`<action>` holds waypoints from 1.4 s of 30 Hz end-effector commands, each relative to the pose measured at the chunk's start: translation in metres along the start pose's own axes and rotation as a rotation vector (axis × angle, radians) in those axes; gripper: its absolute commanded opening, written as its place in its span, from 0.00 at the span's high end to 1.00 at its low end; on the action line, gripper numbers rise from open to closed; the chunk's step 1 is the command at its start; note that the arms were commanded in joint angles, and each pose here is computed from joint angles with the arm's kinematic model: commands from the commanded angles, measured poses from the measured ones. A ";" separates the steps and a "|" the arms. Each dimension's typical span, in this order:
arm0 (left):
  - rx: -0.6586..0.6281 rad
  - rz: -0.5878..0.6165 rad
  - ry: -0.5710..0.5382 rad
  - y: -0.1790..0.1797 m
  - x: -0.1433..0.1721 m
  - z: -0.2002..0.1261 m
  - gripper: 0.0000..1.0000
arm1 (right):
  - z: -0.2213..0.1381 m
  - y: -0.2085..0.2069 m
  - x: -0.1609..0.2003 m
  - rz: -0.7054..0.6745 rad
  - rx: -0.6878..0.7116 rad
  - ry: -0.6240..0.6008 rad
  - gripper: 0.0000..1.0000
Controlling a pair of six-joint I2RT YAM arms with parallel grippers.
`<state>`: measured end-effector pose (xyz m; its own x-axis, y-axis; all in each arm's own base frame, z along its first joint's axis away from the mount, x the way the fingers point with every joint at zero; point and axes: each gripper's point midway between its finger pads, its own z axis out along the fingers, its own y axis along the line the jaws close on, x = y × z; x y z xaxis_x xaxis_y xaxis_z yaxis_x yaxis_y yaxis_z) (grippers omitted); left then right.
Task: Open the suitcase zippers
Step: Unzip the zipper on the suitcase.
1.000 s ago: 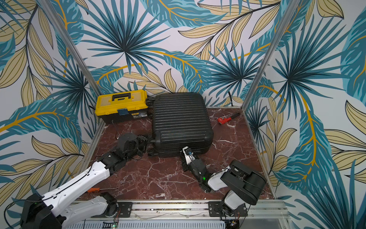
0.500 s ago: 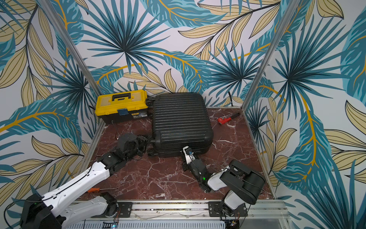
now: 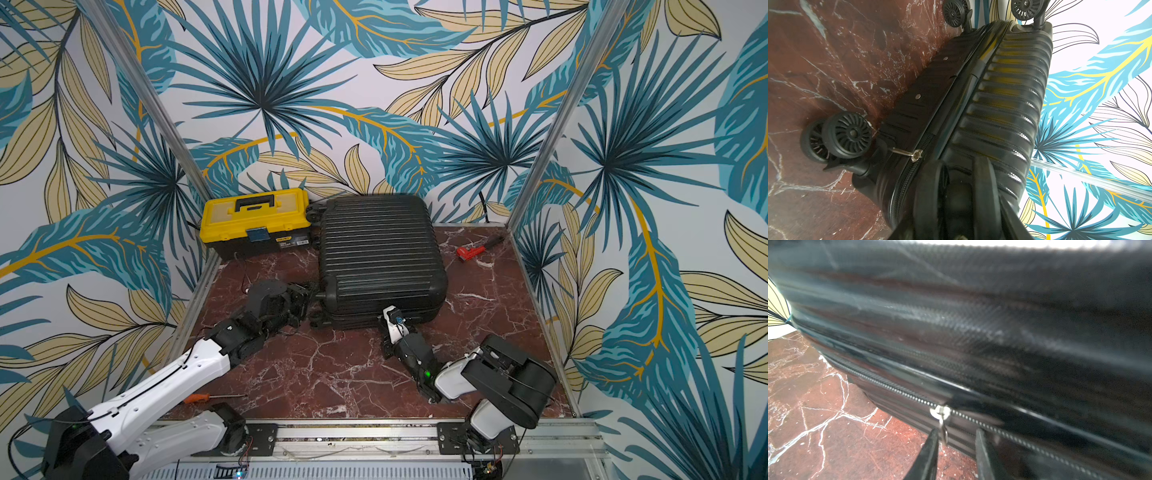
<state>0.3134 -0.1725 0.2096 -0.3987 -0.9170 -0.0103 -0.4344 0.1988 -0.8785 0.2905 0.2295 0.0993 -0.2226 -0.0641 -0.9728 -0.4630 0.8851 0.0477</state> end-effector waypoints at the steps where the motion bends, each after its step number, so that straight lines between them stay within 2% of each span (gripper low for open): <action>1: 0.024 0.121 0.033 -0.004 0.008 -0.011 0.77 | 0.002 -0.009 -0.057 0.080 0.056 -0.182 0.65; 8: 0.020 0.112 0.036 -0.002 0.009 -0.010 0.77 | 0.000 -0.013 -0.063 0.109 0.077 -0.203 0.65; 11: 0.020 0.111 0.036 -0.002 0.009 -0.010 0.77 | -0.001 -0.001 -0.063 0.106 0.050 -0.206 0.65; 14: 0.020 0.112 0.035 -0.001 0.008 -0.011 0.78 | -0.001 0.001 -0.064 0.110 0.051 -0.212 0.68; 17: 0.018 0.107 0.034 0.002 0.008 -0.012 0.78 | -0.001 0.002 -0.068 0.108 0.052 -0.220 0.76; 23: 0.022 0.101 0.021 0.004 0.005 -0.015 0.78 | -0.004 -0.005 -0.063 0.089 0.093 -0.204 1.00; 31: 0.013 0.110 -0.046 0.013 -0.014 -0.019 0.83 | -0.028 -0.029 -0.051 0.069 0.183 -0.178 1.00; 38: -0.096 0.130 -0.117 0.031 -0.050 -0.026 0.86 | -0.060 -0.059 -0.042 0.021 0.304 -0.145 1.00; 42: -0.138 0.170 -0.117 0.031 -0.059 -0.022 0.87 | -0.078 -0.077 -0.051 0.028 0.385 -0.185 1.00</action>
<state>0.3062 -0.1407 0.2110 -0.4086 -0.9125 -0.0200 -0.4286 0.2112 -0.8784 0.2614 0.1739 0.1272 -0.1699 -0.0796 -0.9822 -0.3267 0.9449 -0.0201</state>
